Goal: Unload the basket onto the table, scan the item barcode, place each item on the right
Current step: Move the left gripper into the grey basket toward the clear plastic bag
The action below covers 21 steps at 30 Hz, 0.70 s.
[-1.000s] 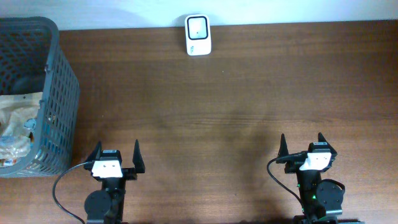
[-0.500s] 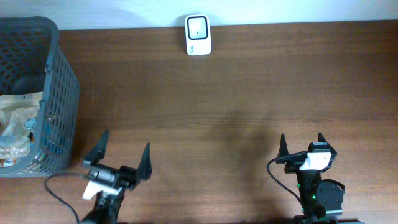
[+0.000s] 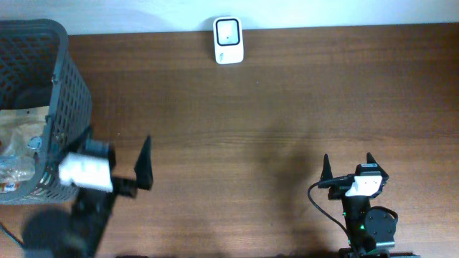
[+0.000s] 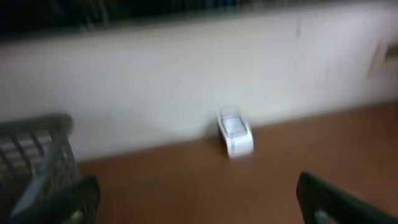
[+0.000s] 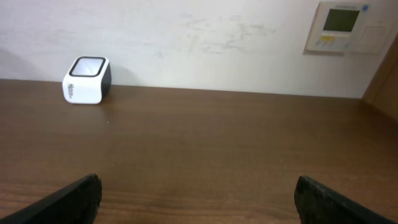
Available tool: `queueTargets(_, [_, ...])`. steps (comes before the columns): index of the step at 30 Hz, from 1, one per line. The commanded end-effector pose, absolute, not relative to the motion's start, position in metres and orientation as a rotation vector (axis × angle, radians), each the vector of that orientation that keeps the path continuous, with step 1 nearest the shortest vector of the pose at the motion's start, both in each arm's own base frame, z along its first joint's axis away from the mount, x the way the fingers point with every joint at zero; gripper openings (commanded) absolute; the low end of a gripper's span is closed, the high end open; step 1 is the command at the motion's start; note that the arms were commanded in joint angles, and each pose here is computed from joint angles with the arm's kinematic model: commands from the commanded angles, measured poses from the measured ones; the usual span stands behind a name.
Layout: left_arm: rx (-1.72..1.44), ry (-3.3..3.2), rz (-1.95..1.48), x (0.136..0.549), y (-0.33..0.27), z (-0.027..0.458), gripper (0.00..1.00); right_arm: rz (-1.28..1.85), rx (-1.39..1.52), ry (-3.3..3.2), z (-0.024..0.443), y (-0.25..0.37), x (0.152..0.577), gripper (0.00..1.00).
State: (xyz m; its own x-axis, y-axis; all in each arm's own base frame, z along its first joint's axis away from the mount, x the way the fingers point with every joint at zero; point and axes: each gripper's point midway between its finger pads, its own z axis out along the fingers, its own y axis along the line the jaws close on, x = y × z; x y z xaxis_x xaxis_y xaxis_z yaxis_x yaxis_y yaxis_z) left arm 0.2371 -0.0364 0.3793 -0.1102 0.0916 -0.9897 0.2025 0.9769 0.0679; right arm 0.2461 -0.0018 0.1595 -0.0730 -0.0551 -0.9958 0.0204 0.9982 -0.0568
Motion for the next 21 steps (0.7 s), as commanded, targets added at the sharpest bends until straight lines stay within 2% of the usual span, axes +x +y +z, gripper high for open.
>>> queueTargets(1, [0.316, 1.865, -0.142, 0.274, -0.049, 0.399, 0.99, -0.052, -0.024, 1.647, 0.156, -0.001, 0.246, 0.98])
queueTargets(6, [0.063, 1.955, -0.045, 0.329, -0.013, 0.435, 0.99, -0.052, -0.024, 1.647, 0.156, -0.001, 0.246, 0.98])
queueTargets(13, [-0.246, 2.014, 0.059, 0.364, 0.069, 0.485, 0.99, -0.052, -0.024, 1.647, 0.156, -0.001, 0.246, 0.98])
queueTargets(16, [-0.566, 1.928, 0.219, 0.367, 0.150, 0.495, 0.99, -0.052, -0.025, 1.647, 0.156, 0.000, 0.246, 0.98])
queueTargets(21, [-0.798, 1.880, 0.409, 0.347, 0.233, 0.484, 0.99, -0.052, -0.024, 1.647, 0.156, -0.001, 0.246, 0.99])
